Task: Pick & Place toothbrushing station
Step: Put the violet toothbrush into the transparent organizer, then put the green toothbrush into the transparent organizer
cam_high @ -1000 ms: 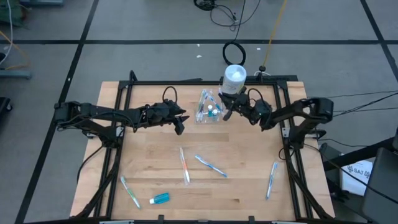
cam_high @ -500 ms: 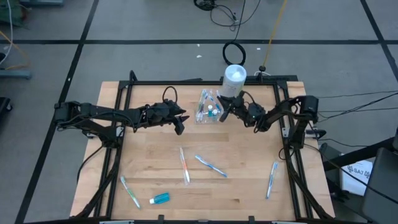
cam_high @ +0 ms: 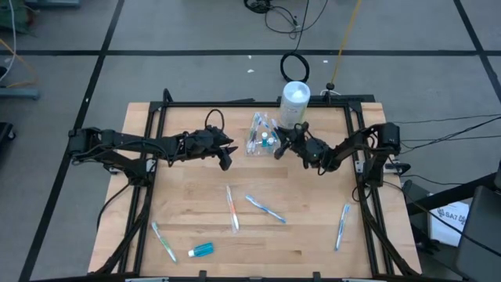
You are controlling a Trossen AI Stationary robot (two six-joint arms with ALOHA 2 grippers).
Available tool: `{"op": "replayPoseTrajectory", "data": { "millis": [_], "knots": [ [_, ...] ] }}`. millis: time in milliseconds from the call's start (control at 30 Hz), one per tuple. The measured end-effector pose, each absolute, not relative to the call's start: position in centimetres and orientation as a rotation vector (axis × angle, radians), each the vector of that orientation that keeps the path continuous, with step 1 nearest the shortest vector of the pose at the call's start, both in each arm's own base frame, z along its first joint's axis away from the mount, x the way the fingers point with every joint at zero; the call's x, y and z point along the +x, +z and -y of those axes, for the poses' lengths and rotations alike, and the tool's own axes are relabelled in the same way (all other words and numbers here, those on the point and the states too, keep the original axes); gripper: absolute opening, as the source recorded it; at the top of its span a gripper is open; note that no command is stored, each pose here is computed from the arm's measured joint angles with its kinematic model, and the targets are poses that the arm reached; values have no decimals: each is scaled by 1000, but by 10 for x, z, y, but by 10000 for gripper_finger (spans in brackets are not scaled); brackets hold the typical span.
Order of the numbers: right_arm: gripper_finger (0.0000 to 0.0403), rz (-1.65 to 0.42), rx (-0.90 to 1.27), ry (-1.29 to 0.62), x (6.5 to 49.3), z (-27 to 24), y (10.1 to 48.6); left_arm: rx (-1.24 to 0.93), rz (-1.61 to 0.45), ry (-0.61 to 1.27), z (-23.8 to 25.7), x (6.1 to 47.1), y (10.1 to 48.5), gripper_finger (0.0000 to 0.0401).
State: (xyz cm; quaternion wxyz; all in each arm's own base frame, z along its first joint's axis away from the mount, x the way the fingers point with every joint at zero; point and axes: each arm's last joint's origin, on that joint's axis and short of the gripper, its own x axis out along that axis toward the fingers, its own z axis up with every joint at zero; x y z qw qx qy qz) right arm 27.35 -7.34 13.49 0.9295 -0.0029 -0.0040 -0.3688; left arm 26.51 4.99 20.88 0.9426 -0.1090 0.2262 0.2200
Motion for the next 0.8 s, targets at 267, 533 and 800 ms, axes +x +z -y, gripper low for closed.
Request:
{"op": "replayPoseTrajectory", "data": {
  "millis": [267, 533, 800],
  "knots": [
    [47, -31, -13, -742, 275, 68, 131, -244, -459, 454, -50, 265, 208, 161],
    [112, -22, -24, -712, 276, 59, 135, -296, -461, 464, -49, 265, 207, 161],
    [160, 34, -63, -730, 275, 48, 153, -313, -476, 438, -39, 265, 206, 161]
  ]
}}
